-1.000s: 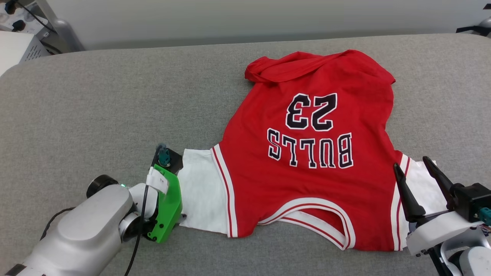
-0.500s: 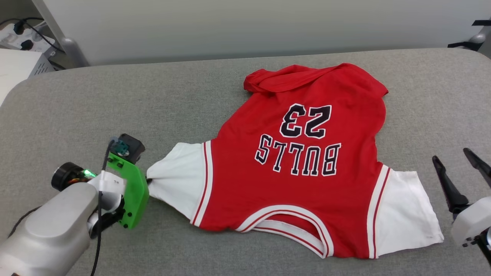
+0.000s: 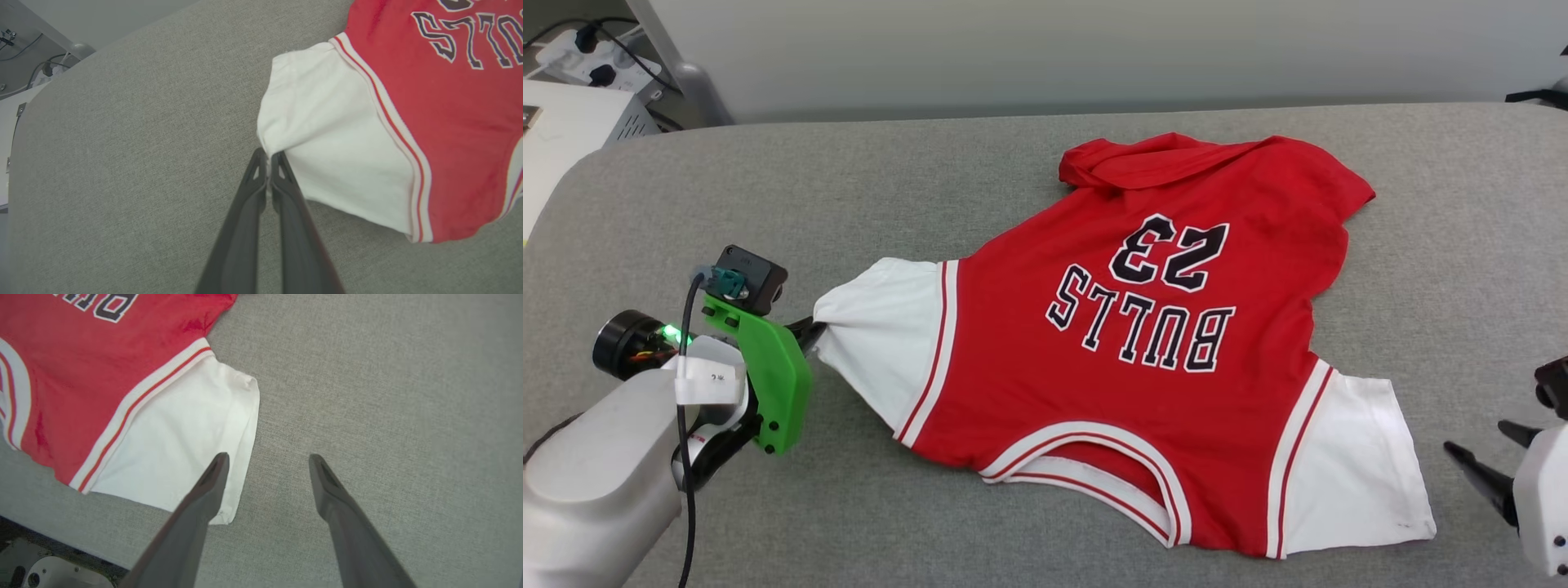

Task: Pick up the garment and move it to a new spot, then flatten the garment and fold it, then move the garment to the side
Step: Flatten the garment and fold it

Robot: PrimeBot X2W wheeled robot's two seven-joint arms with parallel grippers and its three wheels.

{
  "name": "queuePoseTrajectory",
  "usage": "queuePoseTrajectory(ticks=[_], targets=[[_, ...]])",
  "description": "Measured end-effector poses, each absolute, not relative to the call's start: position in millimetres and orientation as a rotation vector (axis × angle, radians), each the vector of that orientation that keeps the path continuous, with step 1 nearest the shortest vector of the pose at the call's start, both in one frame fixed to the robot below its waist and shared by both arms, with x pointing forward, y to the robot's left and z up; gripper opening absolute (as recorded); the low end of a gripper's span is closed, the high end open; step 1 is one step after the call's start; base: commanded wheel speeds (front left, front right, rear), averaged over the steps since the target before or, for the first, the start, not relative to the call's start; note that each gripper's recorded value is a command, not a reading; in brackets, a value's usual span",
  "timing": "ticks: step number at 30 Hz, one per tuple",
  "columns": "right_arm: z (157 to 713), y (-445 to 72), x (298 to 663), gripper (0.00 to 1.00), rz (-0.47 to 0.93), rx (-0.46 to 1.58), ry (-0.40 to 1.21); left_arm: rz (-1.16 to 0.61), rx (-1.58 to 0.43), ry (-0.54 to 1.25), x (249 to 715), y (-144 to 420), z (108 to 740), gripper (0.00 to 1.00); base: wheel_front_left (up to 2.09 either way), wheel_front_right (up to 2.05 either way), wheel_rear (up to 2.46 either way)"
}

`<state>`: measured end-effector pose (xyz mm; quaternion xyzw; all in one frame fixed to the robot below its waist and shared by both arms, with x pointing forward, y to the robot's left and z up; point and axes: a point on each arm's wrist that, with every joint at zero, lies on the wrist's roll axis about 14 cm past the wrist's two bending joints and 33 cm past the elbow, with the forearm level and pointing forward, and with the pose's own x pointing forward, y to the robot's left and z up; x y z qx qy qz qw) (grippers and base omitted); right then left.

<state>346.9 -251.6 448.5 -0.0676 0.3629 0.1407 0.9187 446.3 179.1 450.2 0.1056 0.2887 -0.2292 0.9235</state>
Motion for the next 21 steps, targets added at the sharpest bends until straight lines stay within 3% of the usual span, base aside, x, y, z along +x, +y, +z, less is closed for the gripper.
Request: queuePoseTrajectory(ticks=[12, 20, 21], targets=[[368.0, -226.2, 321.7, 1.0, 0.36, -0.084, 1.045, -0.461, 0.194, 0.605, 445.7, 181.0, 437.5, 0.0, 0.0, 0.0, 0.0], [345.0, -221.2, 322.1, 1.0, 0.373, -0.089, 1.042, -0.446, 0.178, 0.604, 446.4, 184.1, 431.3, 0.0, 0.0, 0.0, 0.0], [344.3, -220.1, 322.4, 0.5, 0.375, -0.089, 1.03, -0.445, 0.177, 0.596, 447.0, 184.1, 432.6, 0.0, 0.0, 0.0, 0.0]])
